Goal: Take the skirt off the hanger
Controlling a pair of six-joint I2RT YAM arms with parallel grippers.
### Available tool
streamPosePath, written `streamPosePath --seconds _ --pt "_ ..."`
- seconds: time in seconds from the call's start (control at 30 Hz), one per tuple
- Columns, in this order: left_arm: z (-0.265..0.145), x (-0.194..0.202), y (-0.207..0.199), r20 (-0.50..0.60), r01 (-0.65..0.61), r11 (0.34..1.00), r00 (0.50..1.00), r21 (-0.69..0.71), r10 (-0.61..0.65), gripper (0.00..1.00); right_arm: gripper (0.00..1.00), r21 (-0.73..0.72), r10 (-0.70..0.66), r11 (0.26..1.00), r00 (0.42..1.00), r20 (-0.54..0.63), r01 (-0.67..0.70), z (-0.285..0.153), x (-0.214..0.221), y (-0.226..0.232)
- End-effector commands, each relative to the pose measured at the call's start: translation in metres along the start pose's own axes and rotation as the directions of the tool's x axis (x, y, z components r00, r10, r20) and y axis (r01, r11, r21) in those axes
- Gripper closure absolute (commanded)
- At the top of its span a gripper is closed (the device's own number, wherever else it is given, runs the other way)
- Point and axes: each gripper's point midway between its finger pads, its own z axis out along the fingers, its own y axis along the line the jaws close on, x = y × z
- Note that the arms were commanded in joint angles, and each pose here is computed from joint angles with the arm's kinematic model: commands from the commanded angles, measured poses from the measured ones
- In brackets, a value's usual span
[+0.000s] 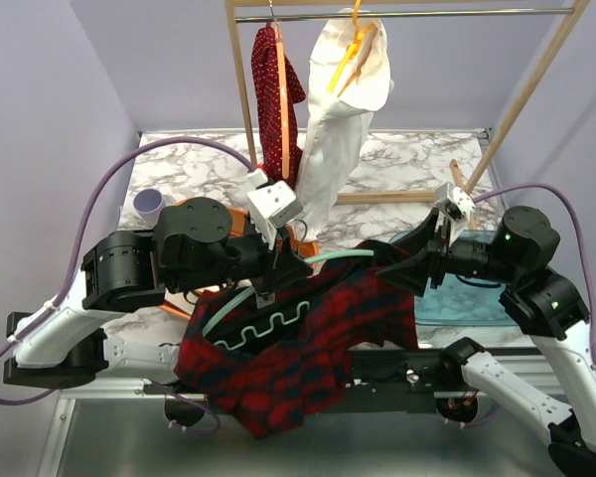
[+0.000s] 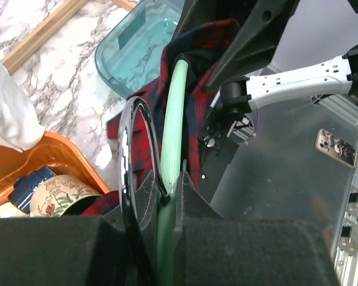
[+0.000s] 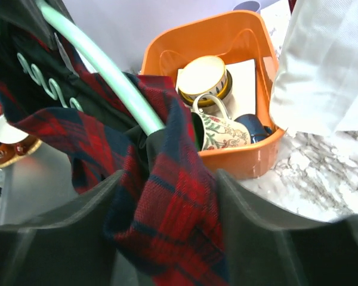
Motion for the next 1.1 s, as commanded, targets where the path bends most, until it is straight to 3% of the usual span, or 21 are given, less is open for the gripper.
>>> streamPosePath --seconds 0.0,0.37,0.43,0.47,0.53,0.57,0.6,0.77,1.03,1.07 --pt "-0.019 -0.048 0.023 0.176 0.004 0.991 0.984 -0.131 0.019 1.00 0.29 0.015 0.072 0.997 0.997 -0.031 -0.072 -0.009 0.019 0.007" --pt "-0.033 -0.066 0.025 0.217 -0.001 0.988 0.976 -0.158 0.036 1.00 0.29 0.155 0.125 0.982 0.988 -0.094 -0.110 0.002 0.055 -0.034" --pt "-0.034 -0.066 0.025 0.208 -0.004 0.986 0.977 -0.164 0.039 1.00 0.33 0.179 0.134 0.977 0.987 -0.092 -0.116 0.004 0.059 -0.041" --pt "-0.035 -0.067 0.026 0.207 -0.004 0.986 0.978 -0.168 0.040 1.00 0.48 0.206 0.138 0.971 0.987 -0.077 -0.120 0.003 0.057 -0.045" --pt "-0.040 -0.067 0.029 0.206 -0.003 0.984 0.978 -0.180 0.041 1.00 0.63 0.247 0.140 0.961 0.988 -0.060 -0.121 0.002 0.055 -0.052" --pt "-0.043 -0.067 0.033 0.211 0.001 0.979 0.977 -0.202 0.042 1.00 0.88 0.302 0.142 0.946 0.989 -0.044 -0.123 0.000 0.050 -0.060" --pt "-0.048 -0.067 0.035 0.216 0.005 0.978 0.975 -0.208 0.041 1.00 0.99 0.344 0.151 0.930 0.988 -0.036 -0.130 -0.002 0.049 -0.067" --pt "-0.080 -0.075 0.048 0.275 0.054 0.964 0.961 -0.260 0.021 1.00 0.99 0.576 0.228 0.794 0.974 0.018 -0.196 -0.014 0.050 -0.111" --pt "-0.129 -0.087 0.064 0.381 0.116 0.946 0.925 -0.304 0.009 1.00 0.99 0.660 0.305 0.706 0.952 0.042 -0.255 -0.013 0.062 -0.134" --pt "-0.132 -0.087 0.064 0.385 0.118 0.946 0.923 -0.302 0.008 1.00 0.85 0.651 0.302 0.716 0.953 0.038 -0.253 -0.012 0.061 -0.132"
